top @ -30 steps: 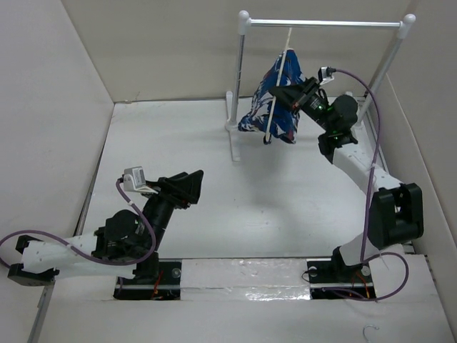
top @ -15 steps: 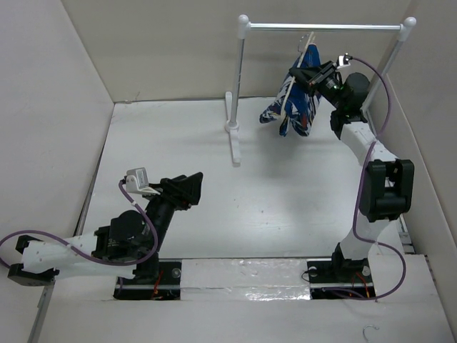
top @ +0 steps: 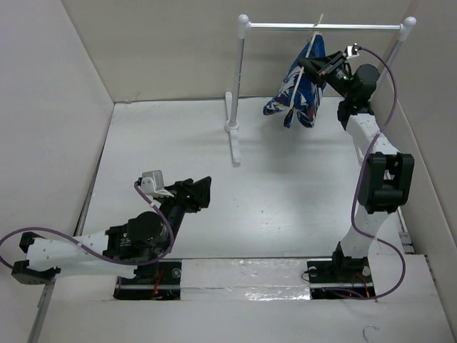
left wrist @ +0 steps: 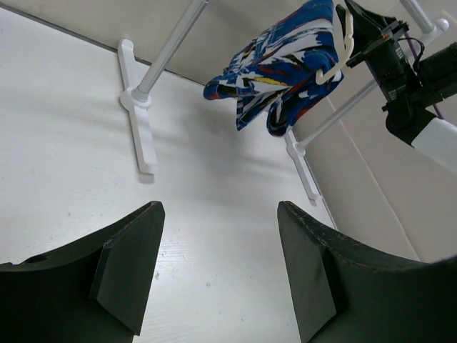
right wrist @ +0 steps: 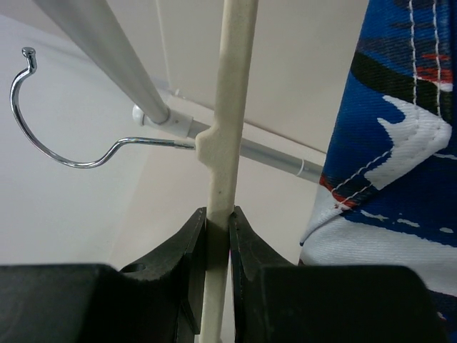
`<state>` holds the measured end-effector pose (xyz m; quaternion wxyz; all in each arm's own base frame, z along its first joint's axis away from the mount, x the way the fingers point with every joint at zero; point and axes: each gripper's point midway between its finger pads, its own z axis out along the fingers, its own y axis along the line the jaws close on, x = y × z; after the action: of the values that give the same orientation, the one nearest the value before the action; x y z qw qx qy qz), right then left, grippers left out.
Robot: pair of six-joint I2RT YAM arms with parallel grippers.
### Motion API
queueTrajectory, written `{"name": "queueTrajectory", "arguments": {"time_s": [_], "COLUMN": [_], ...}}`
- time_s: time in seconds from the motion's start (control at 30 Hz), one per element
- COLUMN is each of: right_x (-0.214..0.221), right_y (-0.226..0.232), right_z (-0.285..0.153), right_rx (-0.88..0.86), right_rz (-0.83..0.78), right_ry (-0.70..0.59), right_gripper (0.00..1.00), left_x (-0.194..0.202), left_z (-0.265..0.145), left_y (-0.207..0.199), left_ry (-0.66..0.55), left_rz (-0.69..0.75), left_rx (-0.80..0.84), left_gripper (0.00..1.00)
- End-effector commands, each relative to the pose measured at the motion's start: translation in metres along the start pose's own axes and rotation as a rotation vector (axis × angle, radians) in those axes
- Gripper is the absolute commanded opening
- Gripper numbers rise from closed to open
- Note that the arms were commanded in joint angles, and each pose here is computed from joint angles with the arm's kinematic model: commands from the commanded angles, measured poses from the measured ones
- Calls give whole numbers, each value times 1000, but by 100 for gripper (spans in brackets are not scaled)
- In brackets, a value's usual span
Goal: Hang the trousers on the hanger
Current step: Place the hanger at the clothesline.
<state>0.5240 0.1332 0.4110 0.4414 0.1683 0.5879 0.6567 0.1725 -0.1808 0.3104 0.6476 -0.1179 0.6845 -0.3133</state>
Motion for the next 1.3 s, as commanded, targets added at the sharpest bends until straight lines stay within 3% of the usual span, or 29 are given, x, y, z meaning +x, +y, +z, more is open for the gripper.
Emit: {"name": "queueTrajectory", "arguments": {"time_s": [0.0, 0.37, 0.5, 0.67, 0.7, 0.77, 0.8, 0.83, 0.87, 1.07, 1.27], "right_x": [-24, -36, -36, -43, -42, -41, -38, -40, -38, -53, -37], "right_y": [81, 56, 41, 38, 41, 38, 44, 44, 37, 44, 24], "right_z": [-3, 3, -1, -5, -6, -11, -14, -19, -21, -59, -106], "right_rx": [-232, -200, -196, -192, -201, -193, -201, -197, -179, -72, 88], "right_rz": [-211, -207, -202, -206, -215, -223, -237, -252, -246, -389, -516], "right_ry": [-29, -16, -12, -12, -10, -3, -1, -10, -11, -112, -200], "right_gripper": [0, 0, 12, 11, 16, 41, 64, 95, 100, 100, 100], "left_x": [-5, 8, 10, 10, 10, 11, 10, 10, 11, 6, 12], "left_z": [2, 8, 9, 10, 10, 11, 11, 11, 12, 15, 16], "left_y": [-10, -28, -30, -34, -34, -35, -35, -37, -38, -47, -63], "left_ry": [-8, 5, 3, 6, 7, 7, 3, 4, 6, 12, 48], "left_rz": [-34, -13, -11, -8, -10, -8, -9, -11, -4, 27, 33], "left_rx": [16, 52, 52, 53, 55, 57, 53, 55, 53, 36, 76], "left_gripper": [62, 62, 62, 62, 62, 62, 62, 63, 63, 73, 81]}}
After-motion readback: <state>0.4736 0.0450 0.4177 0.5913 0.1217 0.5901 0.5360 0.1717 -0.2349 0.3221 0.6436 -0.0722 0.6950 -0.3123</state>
